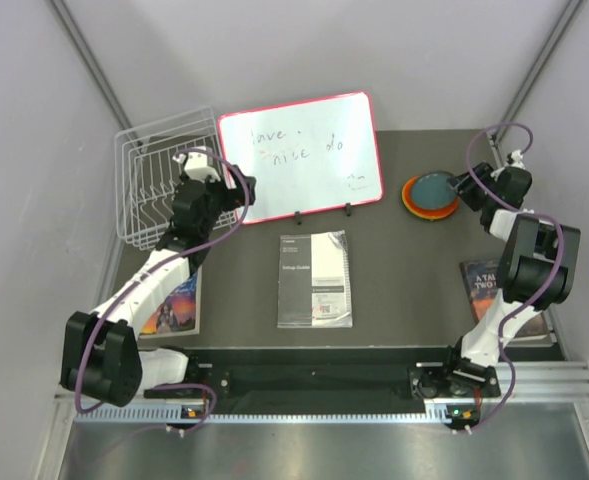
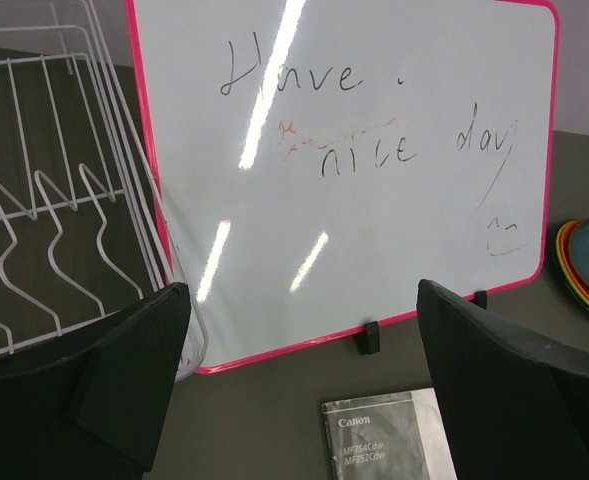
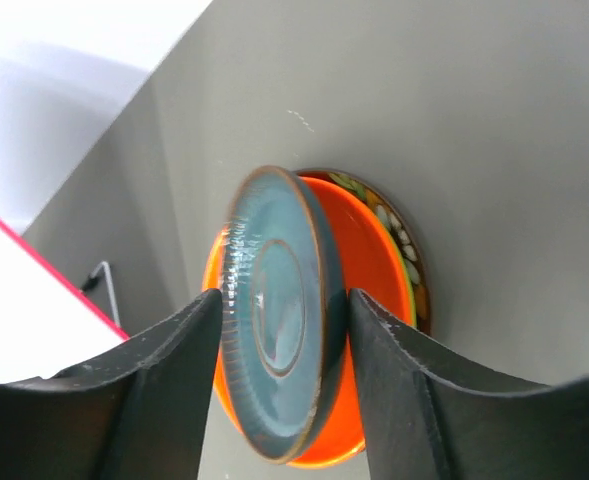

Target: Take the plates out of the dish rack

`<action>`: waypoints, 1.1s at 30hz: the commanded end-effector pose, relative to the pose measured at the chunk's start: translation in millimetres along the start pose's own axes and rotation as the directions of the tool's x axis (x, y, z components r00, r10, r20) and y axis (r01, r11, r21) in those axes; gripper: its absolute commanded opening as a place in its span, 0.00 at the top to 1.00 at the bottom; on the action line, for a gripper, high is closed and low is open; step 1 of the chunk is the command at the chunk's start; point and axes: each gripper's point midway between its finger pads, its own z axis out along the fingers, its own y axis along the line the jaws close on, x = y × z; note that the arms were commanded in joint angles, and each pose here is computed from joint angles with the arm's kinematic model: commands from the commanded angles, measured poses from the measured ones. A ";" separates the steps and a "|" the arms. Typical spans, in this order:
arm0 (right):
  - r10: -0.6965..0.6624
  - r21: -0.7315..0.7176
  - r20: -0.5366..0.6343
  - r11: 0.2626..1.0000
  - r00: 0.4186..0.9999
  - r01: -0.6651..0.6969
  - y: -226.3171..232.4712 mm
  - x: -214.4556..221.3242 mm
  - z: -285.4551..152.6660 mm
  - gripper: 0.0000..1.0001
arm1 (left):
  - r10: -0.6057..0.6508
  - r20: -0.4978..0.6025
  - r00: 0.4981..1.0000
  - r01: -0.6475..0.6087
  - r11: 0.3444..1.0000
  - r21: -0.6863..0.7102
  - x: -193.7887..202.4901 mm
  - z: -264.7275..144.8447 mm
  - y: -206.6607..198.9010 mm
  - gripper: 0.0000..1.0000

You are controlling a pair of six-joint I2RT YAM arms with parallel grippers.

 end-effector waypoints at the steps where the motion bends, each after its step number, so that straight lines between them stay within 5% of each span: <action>1: -0.071 -0.009 0.053 0.997 0.996 0.072 16.8 -23.9 0.3 0.41 | -0.004 0.009 1.000 0.004 1.000 0.012 -4.1 0.0 0.9 0.01; 14: -0.131 0.080 0.008 0.988 0.991 0.130 14.5 -13.4 -4.2 0.36 | -0.011 -0.002 1.000 0.011 1.000 -0.016 -6.9 -6.5 18.0 0.01; 18: -0.216 0.051 0.015 0.975 0.976 0.215 50.8 -9.7 -24.8 0.33 | 0.004 0.003 1.000 -0.004 1.000 -0.030 -13.8 -10.5 21.9 0.01; 24: -0.459 -0.069 0.102 0.882 0.883 0.466 144.1 33.5 -76.3 0.29 | 0.047 0.024 0.999 -0.044 0.991 -0.127 -30.8 -22.4 36.0 0.01; 28: -0.578 -0.069 0.111 0.807 0.809 0.586 157.6 77.6 -98.2 0.28 | 0.077 0.040 0.996 -0.069 0.983 -0.171 -37.1 -35.7 43.2 0.01; 33: -0.623 0.006 0.174 0.775 0.763 0.631 171.9 67.6 -114.8 0.27 | 0.093 0.074 0.993 -0.075 0.973 -0.220 -39.6 -48.8 53.1 0.01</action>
